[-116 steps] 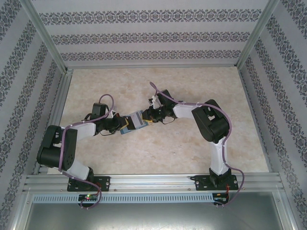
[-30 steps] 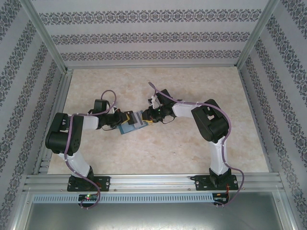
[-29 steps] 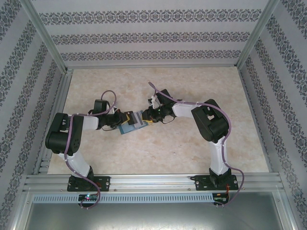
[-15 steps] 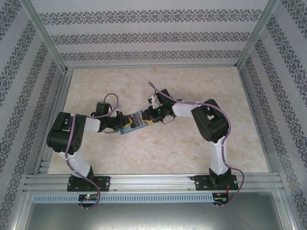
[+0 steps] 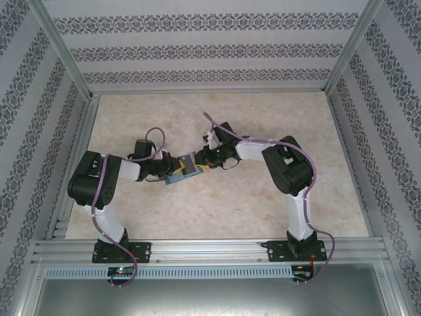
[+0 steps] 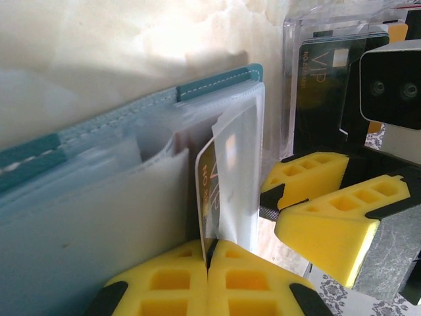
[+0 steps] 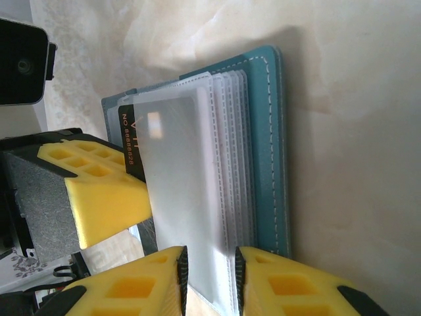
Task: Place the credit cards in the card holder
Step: Insert the credit card into the card slot.
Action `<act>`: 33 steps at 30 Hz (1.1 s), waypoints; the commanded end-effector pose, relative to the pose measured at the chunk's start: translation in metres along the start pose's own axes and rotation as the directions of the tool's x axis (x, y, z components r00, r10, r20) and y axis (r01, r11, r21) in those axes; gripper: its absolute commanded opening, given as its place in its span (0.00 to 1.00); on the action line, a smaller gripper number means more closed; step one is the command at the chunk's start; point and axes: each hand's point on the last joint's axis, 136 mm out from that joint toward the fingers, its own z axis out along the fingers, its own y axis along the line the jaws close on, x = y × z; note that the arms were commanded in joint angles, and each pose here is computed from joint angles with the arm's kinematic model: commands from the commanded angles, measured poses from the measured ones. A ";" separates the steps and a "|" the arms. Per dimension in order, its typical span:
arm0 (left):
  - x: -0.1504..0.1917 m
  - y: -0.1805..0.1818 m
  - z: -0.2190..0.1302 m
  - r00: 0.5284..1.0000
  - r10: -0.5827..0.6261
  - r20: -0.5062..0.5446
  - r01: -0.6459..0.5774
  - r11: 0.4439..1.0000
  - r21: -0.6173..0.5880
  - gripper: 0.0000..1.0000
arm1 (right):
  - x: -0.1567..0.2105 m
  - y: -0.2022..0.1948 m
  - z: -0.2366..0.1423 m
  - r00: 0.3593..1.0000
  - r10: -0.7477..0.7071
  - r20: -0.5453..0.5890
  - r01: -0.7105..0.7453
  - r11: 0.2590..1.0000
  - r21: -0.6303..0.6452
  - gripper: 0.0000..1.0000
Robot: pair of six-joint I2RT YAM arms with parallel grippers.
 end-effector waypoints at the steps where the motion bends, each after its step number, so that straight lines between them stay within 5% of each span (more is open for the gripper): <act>1: 0.012 0.026 0.014 0.998 -0.064 -0.010 0.062 0.994 -0.089 0.00 | 0.004 0.005 0.010 0.999 -0.032 -0.025 0.032 0.999 -0.008 0.29; 6: 0.013 0.027 0.016 0.998 -0.065 -0.019 0.063 0.993 -0.097 0.04 | 0.006 0.005 0.010 0.999 -0.031 -0.030 0.031 0.999 -0.006 0.29; 17: 0.012 0.021 -0.001 1.000 0.002 -0.029 -0.008 0.980 -0.197 0.32 | 0.005 0.009 0.006 0.999 -0.040 -0.021 0.040 0.999 -0.006 0.29; 33: 0.002 0.002 -0.023 0.996 0.083 -0.044 -0.093 0.951 -0.295 0.41 | 0.005 0.011 -0.006 0.997 -0.072 -0.006 0.072 0.997 0.035 0.29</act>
